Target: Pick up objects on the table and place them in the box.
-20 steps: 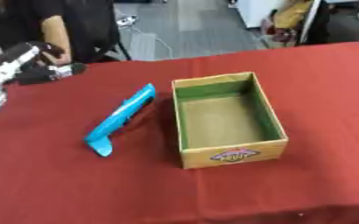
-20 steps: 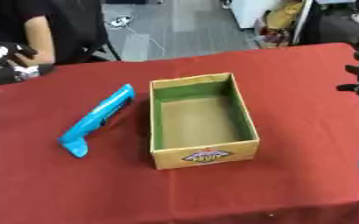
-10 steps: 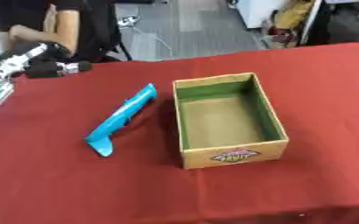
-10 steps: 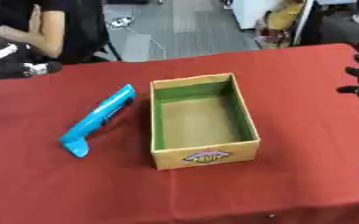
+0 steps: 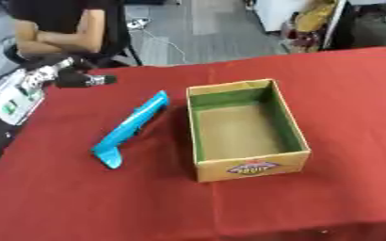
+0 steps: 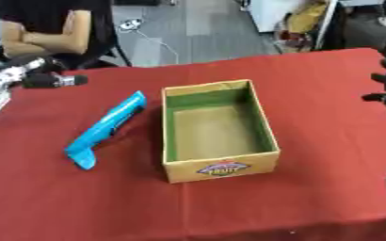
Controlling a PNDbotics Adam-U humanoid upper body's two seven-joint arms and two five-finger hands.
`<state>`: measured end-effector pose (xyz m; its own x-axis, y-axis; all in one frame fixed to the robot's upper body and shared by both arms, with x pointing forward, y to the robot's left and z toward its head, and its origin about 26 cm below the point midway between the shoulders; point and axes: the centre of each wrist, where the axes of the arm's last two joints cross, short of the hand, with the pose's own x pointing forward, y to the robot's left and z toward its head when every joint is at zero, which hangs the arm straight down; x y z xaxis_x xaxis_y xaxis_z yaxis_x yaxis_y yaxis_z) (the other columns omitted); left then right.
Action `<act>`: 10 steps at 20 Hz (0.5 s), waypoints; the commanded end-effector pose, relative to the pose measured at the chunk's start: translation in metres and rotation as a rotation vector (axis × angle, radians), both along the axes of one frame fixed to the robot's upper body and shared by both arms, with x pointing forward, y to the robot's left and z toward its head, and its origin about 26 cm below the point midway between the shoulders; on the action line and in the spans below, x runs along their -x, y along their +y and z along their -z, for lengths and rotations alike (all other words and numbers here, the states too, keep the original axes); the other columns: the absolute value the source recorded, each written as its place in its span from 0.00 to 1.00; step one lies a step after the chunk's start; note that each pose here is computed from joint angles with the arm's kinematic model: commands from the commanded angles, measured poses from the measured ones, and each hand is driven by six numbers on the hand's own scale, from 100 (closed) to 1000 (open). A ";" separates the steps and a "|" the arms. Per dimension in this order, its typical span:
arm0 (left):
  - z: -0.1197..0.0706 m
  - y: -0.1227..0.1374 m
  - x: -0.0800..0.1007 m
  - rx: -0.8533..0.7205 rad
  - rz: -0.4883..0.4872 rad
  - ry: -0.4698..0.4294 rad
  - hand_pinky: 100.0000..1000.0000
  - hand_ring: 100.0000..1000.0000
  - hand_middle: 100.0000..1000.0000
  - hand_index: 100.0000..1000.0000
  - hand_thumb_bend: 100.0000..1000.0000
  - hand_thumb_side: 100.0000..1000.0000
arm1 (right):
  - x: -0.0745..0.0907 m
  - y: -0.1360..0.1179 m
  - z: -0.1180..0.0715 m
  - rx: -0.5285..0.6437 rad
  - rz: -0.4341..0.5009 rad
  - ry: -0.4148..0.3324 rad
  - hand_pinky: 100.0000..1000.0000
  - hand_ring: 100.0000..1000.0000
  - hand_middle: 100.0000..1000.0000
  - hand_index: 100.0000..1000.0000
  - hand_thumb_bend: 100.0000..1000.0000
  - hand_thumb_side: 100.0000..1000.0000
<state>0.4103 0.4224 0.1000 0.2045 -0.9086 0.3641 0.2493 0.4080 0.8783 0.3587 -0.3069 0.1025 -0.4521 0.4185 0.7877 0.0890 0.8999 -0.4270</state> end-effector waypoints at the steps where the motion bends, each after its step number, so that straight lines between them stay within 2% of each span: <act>1: 0.001 0.001 -0.005 -0.020 0.003 0.001 0.62 0.67 0.75 0.83 0.97 0.72 | -0.001 -0.002 -0.010 0.018 -0.005 -0.026 0.59 0.84 0.91 1.00 0.42 0.96; 10: 0.027 -0.010 -0.005 -0.033 0.037 0.060 0.63 0.67 0.74 0.82 0.98 0.71 | -0.001 -0.002 -0.009 0.018 -0.006 -0.023 0.59 0.84 0.91 1.00 0.42 0.96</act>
<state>0.4117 0.4063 0.0595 0.1985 -0.9235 0.3283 0.3433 0.3793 0.8592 0.3587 -0.3068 0.1023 -0.4517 0.4182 0.7881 0.0862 0.8996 -0.4280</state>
